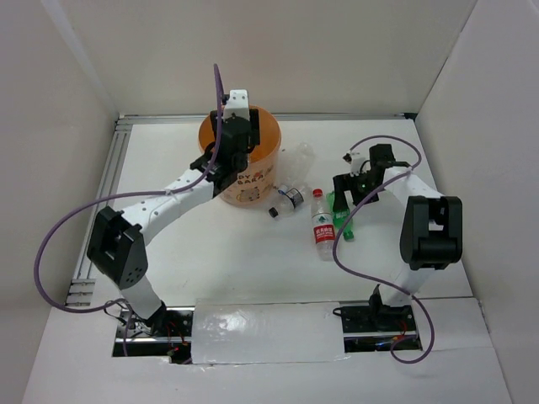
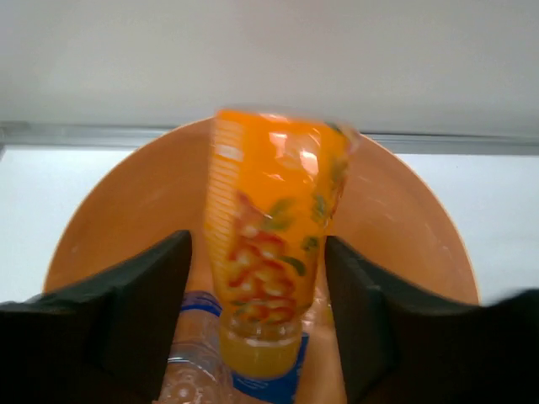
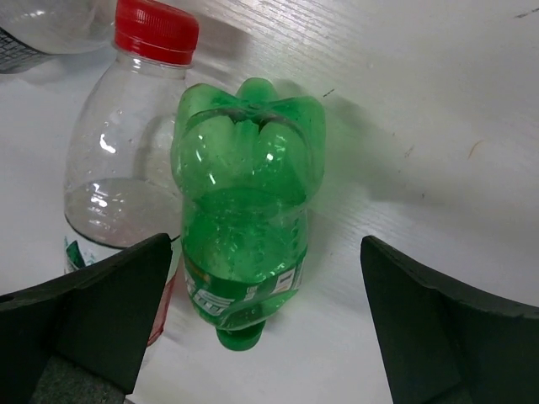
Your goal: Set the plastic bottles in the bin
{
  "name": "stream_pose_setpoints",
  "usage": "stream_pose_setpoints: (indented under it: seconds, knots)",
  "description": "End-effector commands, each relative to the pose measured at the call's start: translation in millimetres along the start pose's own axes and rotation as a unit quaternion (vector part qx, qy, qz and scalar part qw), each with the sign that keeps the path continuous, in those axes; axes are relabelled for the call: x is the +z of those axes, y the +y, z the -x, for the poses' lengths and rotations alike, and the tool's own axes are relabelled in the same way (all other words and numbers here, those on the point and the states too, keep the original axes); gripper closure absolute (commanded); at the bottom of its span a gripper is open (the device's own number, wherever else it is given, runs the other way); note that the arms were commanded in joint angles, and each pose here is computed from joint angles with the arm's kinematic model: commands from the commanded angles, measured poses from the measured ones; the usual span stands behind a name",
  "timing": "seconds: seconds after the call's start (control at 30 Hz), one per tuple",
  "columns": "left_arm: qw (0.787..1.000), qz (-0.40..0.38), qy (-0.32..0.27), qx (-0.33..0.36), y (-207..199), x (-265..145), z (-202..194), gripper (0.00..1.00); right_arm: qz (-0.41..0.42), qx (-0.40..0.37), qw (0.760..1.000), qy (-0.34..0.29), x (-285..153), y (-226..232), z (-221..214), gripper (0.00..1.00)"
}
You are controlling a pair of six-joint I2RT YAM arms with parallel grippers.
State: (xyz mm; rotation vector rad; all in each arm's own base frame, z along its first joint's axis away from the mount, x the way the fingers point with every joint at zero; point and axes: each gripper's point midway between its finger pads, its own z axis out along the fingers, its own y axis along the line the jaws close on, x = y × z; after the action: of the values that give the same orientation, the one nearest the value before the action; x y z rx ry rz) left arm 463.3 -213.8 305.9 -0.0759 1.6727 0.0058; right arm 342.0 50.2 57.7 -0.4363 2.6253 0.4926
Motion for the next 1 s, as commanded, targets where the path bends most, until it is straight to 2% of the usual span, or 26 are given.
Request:
stream_pose_setpoints:
  seconds: [0.0, 0.07, 0.13, 0.17, 0.23, 0.3, 0.37, 0.43, 0.47, 0.5, 0.53, 0.57, 0.6, 0.63, 0.67, 0.7, 0.8, 0.83, 0.9, 0.93, 0.97]
  knots:
    - [0.999, 0.030, -0.005, -0.036, 7.7, 5.1, 22.6, 0.20, -0.014, -0.007, 1.000, -0.005, 11.1, -3.7, 5.6, 0.00]
    - [1.000, 0.018, -0.004, -0.021, 8.1, 2.0, 16.8, 0.00, -0.010, -0.009, 1.000, 0.001, 15.0, -1.4, 3.6, 0.02]
    - [1.000, -0.012, -0.016, -0.001, 2.0, -8.3, 25.2, 0.00, -0.015, -0.007, 1.000, 0.008, 17.9, -4.4, 0.4, 0.08]
    - [0.999, -0.038, -0.033, 0.001, -8.3, -25.7, 40.8, 0.00, -0.012, -0.009, 1.000, 0.015, 22.3, -1.6, -1.9, 0.09]
    - [0.993, -0.102, -0.044, 0.031, -28.7, -46.8, 45.9, 0.00, -0.013, -0.005, 1.000, 0.026, 26.3, -3.4, -9.0, 0.12]
    - [0.983, -0.173, -0.048, 0.036, -50.2, -83.8, 48.7, 0.00, -0.011, -0.002, 0.999, 0.033, 32.2, -4.8, -14.6, 0.17]
    - [0.964, -0.262, -0.028, 0.035, -82.1, -123.9, 32.3, 0.03, -0.014, -0.001, 0.999, 0.037, 35.2, -4.1, -13.6, 0.22]
    - [0.947, -0.319, 0.011, 0.027, -93.0, -156.1, -0.9, 0.05, -0.009, 0.000, 0.999, 0.036, 37.3, -4.1, -10.6, 0.34]
    - [0.938, -0.342, 0.049, 0.004, -100.4, -176.5, -30.7, 0.05, -0.002, 0.003, 0.999, 0.043, 37.3, -2.3, -9.5, 0.49]
    - [0.935, -0.346, 0.074, -0.005, -102.9, -183.4, -51.6, 0.05, 0.001, -0.004, 0.999, 0.034, 35.7, -2.0, -2.0, 0.49]
    - [0.929, -0.357, 0.094, -0.017, -105.7, -192.7, -67.5, 0.05, 0.009, -0.003, 0.999, 0.048, 34.1, 0.7, -5.2, 0.64]
    - [0.926, -0.358, 0.113, -0.031, -107.0, -198.2, -83.9, 0.03, 0.014, -0.010, 0.999, 0.045, 29.5, -1.4, -1.7, 0.69]
    - [0.917, -0.369, 0.134, -0.069, -115.9, -211.2, -94.7, 0.03, 0.027, -0.026, 0.999, 0.023, 20.1, 4.0, 18.3, 0.74]
    - [0.914, -0.367, 0.158, -0.072, -113.1, -217.3, -119.5, 0.02, 0.031, -0.030, 0.999, 0.013, 5.6, 4.8, 27.3, 0.81]
    - [0.911, -0.368, 0.169, -0.083, -114.5, -222.7, -127.7, 0.02, 0.036, -0.039, 0.999, -0.005, -5.9, 4.8, 40.2, 0.84]
    - [0.907, -0.365, 0.188, -0.093, -117.2, -226.3, -142.4, 0.00, 0.053, -0.078, 0.994, -0.052, -26.8, 14.3, 76.4, 0.85]
    - [0.895, -0.373, 0.218, -0.107, -122.3, -236.8, -172.3, 0.00, 0.080, -0.150, 0.977, -0.126, -72.9, 41.5, 130.7, 0.88]
    - [0.892, -0.371, 0.231, -0.114, -124.0, -237.6, -183.0, 0.00, 0.091, -0.185, 0.963, -0.175, -99.7, 59.5, 165.5, 0.88]
    - [0.884, -0.383, 0.237, -0.126, -131.0, -243.5, -189.4, 0.00, 0.112, -0.259, 0.932, -0.229, -123.8, 95.0, 200.7, 0.88]
    - [0.881, -0.382, 0.247, -0.127, -131.9, -246.6, -199.9, 0.00, 0.137, -0.298, 0.907, -0.265, -142.3, 125.0, 219.9, 0.87]
    - [0.878, -0.392, 0.239, -0.136, -136.3, -247.7, -193.9, 0.00, 0.136, -0.325, 0.885, -0.304, -154.8, 139.5, 241.3, 0.87]
